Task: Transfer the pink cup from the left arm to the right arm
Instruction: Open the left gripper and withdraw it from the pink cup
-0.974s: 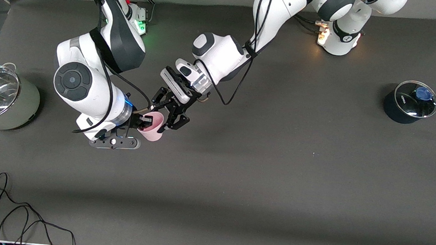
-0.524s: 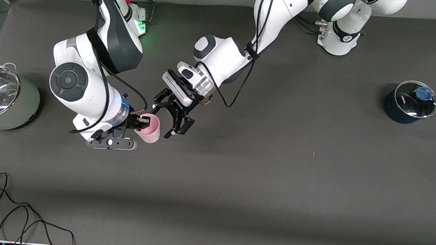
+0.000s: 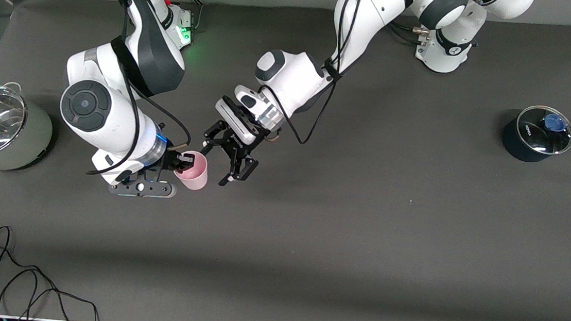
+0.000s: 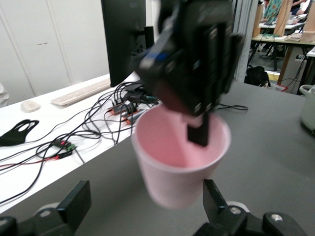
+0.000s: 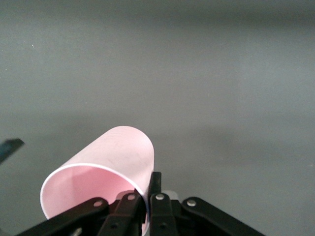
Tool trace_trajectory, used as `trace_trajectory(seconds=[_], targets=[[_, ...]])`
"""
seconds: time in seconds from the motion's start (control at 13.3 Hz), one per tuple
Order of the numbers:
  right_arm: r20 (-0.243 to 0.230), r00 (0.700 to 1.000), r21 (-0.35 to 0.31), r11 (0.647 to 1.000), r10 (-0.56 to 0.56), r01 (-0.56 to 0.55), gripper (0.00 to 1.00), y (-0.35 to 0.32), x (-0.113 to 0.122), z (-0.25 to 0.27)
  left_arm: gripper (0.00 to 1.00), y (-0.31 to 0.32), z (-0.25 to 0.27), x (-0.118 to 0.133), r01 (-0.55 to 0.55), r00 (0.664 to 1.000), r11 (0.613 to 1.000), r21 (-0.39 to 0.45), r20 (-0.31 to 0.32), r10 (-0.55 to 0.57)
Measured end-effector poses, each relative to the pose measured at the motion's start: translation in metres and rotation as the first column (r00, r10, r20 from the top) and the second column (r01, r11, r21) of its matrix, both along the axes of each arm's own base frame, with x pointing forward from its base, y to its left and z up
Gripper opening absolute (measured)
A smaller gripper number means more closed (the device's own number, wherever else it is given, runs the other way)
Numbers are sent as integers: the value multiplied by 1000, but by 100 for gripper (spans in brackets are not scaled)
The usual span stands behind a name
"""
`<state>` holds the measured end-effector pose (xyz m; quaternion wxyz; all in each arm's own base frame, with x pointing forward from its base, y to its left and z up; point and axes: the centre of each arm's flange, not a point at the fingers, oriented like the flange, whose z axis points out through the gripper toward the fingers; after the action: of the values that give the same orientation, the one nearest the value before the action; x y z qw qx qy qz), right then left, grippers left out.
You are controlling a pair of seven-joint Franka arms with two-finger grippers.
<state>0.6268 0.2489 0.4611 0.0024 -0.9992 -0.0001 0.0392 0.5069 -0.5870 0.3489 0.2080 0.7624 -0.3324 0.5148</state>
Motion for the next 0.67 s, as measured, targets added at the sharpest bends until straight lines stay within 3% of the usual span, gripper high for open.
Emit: trace_trajectory(seconds=[0.3,0.67], targets=[[6,999,-16,999,32,-32,4,-33,10,5,100,32,-12,31,-50,999,998,28,-8,50],[-2,989,-57,987,151,-150,4,-133,30,14,100,77,-8,80,-11,997,998,65,-71,15]])
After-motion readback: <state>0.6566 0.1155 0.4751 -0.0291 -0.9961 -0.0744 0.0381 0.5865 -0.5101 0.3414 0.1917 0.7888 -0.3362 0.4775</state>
